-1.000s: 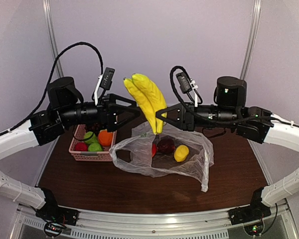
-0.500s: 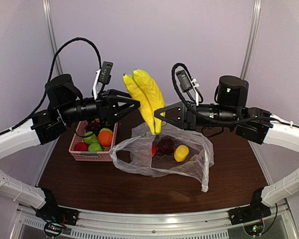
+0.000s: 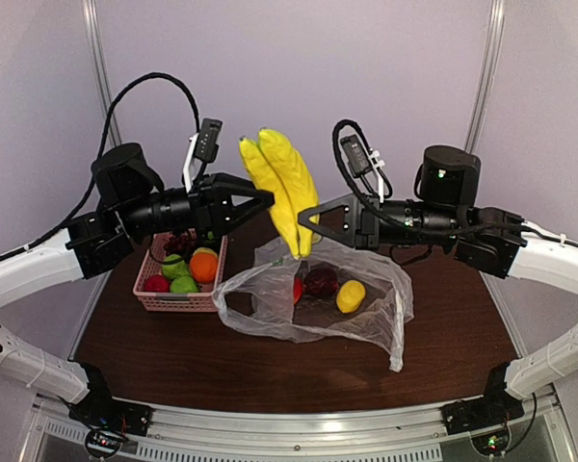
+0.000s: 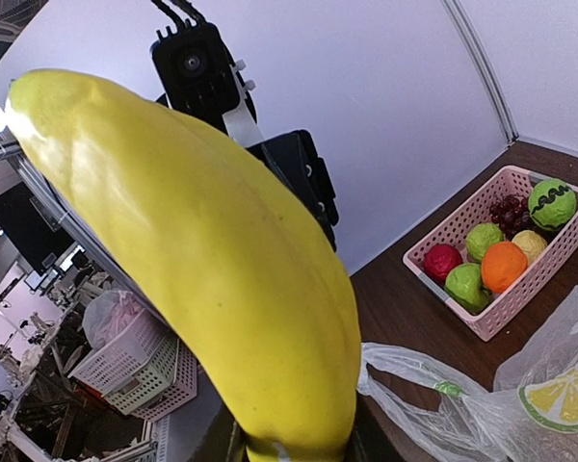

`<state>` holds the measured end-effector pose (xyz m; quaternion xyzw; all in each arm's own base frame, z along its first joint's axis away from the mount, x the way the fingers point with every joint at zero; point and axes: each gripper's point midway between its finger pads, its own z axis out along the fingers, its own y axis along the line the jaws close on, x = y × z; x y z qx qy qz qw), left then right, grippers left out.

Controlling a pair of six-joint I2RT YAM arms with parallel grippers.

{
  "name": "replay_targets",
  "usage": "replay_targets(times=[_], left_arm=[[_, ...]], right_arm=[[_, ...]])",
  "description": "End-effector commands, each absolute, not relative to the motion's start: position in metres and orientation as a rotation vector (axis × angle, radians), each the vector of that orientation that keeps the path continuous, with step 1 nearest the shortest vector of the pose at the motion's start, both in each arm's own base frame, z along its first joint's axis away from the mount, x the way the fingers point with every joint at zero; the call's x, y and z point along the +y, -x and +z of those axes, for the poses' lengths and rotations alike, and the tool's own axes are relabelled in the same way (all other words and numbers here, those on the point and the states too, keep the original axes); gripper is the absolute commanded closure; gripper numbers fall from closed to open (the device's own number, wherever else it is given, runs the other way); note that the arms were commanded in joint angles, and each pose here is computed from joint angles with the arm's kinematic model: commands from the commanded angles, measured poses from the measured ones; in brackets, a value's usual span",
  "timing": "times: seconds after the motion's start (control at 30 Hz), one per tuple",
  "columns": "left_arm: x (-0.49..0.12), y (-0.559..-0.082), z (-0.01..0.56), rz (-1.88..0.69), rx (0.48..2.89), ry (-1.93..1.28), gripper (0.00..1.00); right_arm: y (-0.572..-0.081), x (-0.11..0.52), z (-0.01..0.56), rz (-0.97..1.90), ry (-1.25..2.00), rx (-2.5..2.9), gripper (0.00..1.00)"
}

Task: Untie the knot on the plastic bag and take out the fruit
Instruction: Pass from the right arm to the left, then place the fake fruit in the bin.

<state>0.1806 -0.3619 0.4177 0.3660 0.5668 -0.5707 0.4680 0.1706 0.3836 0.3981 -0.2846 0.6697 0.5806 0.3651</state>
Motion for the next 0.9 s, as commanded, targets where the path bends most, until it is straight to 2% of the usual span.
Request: replay_targets(times=[0.0,0.03,0.1,0.2,0.3,0.47,0.63,0.87], left_arm=[[-0.358,-0.172,0.436,-1.455,1.328,-0.881,0.88],[-0.357,-0.174,0.435,-1.443,1.345,-0.867,0.88],[-0.353,-0.183,0.429,-1.376,1.420,-0.834,0.90],[-0.336,-0.215,0.409,-1.186,1.625,-0.737,0.92],[-0.302,-0.249,0.381,-1.049,1.818,-0.622,0.94],[-0.215,-0.301,0.329,-0.771,2.082,-0.396,0.93],[-0.130,-0.335,0.269,-0.217,2.343,-0.243,0.93],[-0.065,-0.368,0.222,0.249,2.482,-0.149,0.93]], right_arm=[[-0.180,0.383,0.383,1.431,0.716,1.746,0.60],[-0.183,0.380,0.383,1.404,0.700,1.749,0.48],[-0.191,0.370,0.383,1.329,0.662,1.760,0.30],[-0.203,0.349,0.385,1.211,0.595,1.771,0.16],[-0.211,0.328,0.381,1.096,0.551,1.798,0.12],[-0.219,0.302,0.373,0.937,0.505,1.846,0.11],[-0.220,0.284,0.370,0.866,0.465,1.855,0.11],[-0.219,0.280,0.370,0.861,0.456,1.849,0.10]])
